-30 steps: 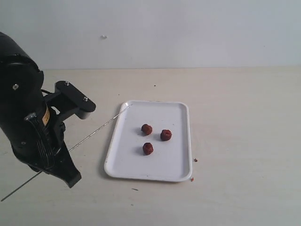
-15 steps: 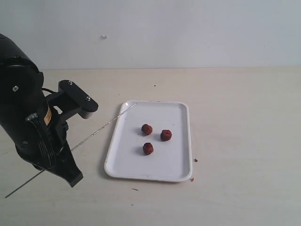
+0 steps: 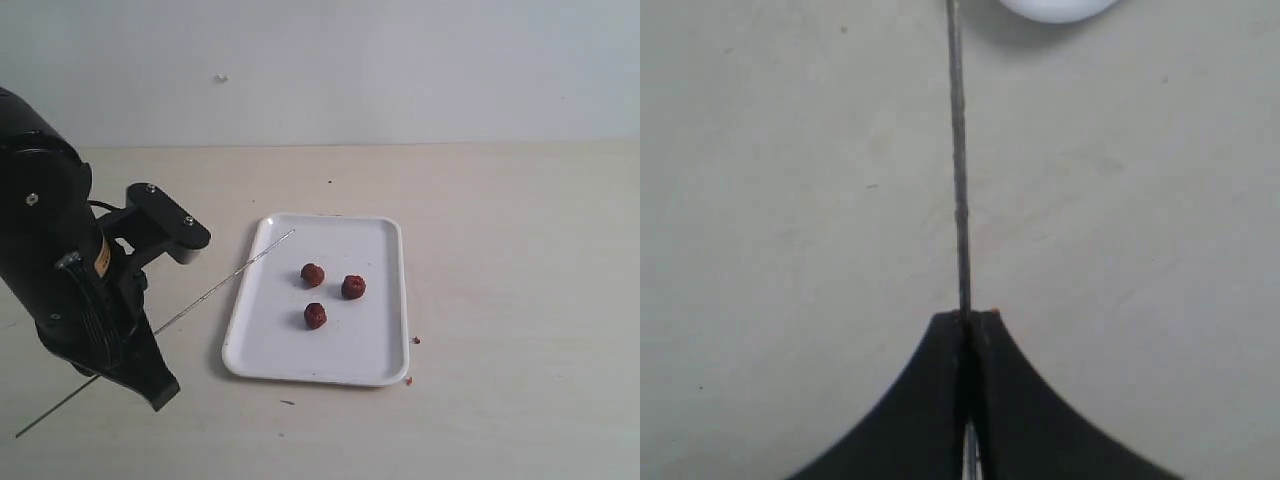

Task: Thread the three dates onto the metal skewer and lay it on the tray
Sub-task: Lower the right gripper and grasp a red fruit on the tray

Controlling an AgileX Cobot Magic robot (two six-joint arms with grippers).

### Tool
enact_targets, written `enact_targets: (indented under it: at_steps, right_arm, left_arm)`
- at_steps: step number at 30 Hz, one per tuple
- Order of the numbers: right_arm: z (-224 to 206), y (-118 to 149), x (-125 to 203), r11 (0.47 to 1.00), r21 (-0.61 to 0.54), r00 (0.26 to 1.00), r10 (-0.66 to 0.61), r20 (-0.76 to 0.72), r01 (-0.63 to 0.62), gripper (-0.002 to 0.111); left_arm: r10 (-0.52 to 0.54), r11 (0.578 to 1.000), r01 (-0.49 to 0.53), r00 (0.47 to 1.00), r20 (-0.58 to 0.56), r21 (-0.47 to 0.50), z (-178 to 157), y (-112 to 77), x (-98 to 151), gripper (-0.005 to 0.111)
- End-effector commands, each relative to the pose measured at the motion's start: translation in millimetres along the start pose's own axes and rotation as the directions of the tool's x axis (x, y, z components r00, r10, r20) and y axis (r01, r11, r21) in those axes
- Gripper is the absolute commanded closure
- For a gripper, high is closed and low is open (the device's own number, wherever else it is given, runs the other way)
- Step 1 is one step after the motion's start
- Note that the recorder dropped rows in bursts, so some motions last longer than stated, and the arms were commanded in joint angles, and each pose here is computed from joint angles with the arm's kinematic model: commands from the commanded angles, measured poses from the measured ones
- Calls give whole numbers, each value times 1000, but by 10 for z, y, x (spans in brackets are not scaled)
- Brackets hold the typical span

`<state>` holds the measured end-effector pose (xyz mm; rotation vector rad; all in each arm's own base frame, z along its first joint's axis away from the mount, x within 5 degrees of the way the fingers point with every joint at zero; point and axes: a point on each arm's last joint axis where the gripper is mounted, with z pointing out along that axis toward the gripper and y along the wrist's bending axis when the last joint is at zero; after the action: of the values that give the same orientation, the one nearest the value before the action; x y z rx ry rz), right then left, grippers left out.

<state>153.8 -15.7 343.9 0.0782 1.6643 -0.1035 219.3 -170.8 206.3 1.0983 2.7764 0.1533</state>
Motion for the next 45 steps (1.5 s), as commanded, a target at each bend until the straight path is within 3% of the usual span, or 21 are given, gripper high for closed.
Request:
enact_targets:
  at_steps: [1, 4, 7, 12, 16, 18, 21, 26, 29, 33, 38, 45]
  right_arm:
    - [785, 15, 145, 921, -62, 831, -375, -411, 385, 108]
    - [1298, 275, 422, 776, -345, 571, -625, -532, 527, 108]
    - [1678, 615, 672, 623, -611, 389, -782, -486, 489, 107]
    - [2119, 1195, 916, 363, -855, 320, -914, -250, 370, 95]
    - [2324, 1492, 1009, 220, -912, 323, -941, -104, 347, 82]
    - [2385, 1589, 1055, 174, -932, 327, -943, -65, 318, 72]
    - [2440, 1717, 1139, 153, -967, 387, -920, -65, 202, 61]
    - [2501, 1803, 1334, 140, -986, 407, -909, -93, 87, 61]
    - [2542, 1797, 1496, 132, -989, 374, -922, -97, 70, 61]
    - [2629, 1830, 1695, 169, -983, 387, -913, -130, 68, 48]
    - [2698, 1847, 1774, 196, -975, 403, -904, -140, 101, 48]
    - [2682, 1964, 1879, 169, -979, 385, -916, -112, 117, 48]
  left_arm:
    - [-18, 1000, 18, 1000, 14, 17, -22, -26, 3, 107]
    - [-16, 1000, 16, 1000, 3, 14, -22, -24, 13, 107]
    - [-16, 1000, 16, 1000, -6, 14, -22, -23, 22, 107]
    - [-16, 1000, 16, 1000, -2, 14, -22, -23, 18, 107]
    - [-14, 1000, 14, 1000, -6, 10, -22, -20, 21, 107]
    - [-12, 1000, 12, 1000, -4, 9, -22, -19, 19, 107]
    - [-4, 1000, 4, 1000, 10, 8, -7, -21, 16, 107]
    - [44, 999, -43, 999, 20, -29, 67, -1, 54, 107]
    - [44, 999, -43, 999, 22, -31, 86, -3, 65, 107]
    - [41, 999, -39, 998, 48, -28, 85, -7, 42, 107]
    - [39, 999, -38, 998, 50, -26, 85, -8, 40, 107]
    - [40, 999, -38, 997, 62, -26, 85, -9, 30, 107]
